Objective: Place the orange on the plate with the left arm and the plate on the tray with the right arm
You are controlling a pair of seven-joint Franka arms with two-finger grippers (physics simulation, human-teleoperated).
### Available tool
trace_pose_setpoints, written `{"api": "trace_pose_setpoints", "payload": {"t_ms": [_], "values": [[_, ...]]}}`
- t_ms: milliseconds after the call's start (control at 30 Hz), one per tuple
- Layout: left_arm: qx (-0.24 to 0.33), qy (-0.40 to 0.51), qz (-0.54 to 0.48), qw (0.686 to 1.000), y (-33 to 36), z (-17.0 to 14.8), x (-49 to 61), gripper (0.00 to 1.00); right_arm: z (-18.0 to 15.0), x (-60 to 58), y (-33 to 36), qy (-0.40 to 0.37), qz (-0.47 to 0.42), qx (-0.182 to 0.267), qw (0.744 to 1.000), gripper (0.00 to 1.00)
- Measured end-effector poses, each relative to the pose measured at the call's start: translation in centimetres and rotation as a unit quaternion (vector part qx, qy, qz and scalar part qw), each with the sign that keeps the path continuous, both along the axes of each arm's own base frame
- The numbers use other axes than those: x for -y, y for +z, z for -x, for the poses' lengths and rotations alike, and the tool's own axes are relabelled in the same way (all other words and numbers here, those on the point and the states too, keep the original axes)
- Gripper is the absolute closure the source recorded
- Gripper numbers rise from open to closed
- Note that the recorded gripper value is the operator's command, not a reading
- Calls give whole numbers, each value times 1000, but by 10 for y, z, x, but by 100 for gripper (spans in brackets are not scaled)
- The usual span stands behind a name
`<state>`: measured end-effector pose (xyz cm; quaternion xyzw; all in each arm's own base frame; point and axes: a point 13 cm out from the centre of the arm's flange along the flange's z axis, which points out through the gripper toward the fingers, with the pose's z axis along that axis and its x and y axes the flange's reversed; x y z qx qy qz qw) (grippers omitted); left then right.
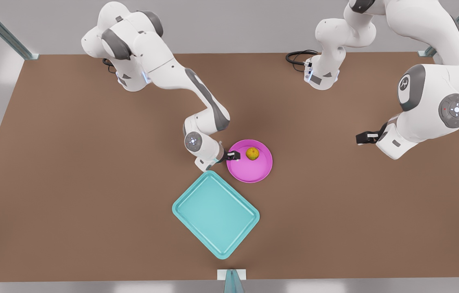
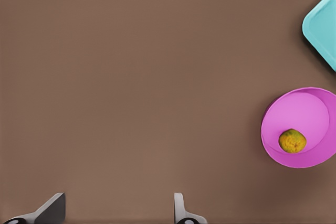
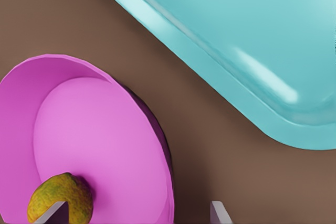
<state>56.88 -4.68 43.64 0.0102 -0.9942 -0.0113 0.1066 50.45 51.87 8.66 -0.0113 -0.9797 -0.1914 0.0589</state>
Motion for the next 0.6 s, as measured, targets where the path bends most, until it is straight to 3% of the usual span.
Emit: {"api": "trace_pose_setpoints", "payload": {"t_ms": [267, 300, 433, 600], "values": [[-1, -9, 2, 1000, 0, 0, -1, 0, -2, -4, -17, -28, 8, -8, 1000, 0], [-1, -10, 2, 1000, 0, 0, -1, 0, -2, -5, -18, -31, 8, -9, 999, 14], [-3, -13, 3, 1000, -1, 1, -1, 0, -2, -5, -21, -40, 9, -12, 999, 33], [-4, -16, 3, 1000, -2, 1, -1, 0, -3, -4, -28, -48, 13, -17, 999, 38]]}}
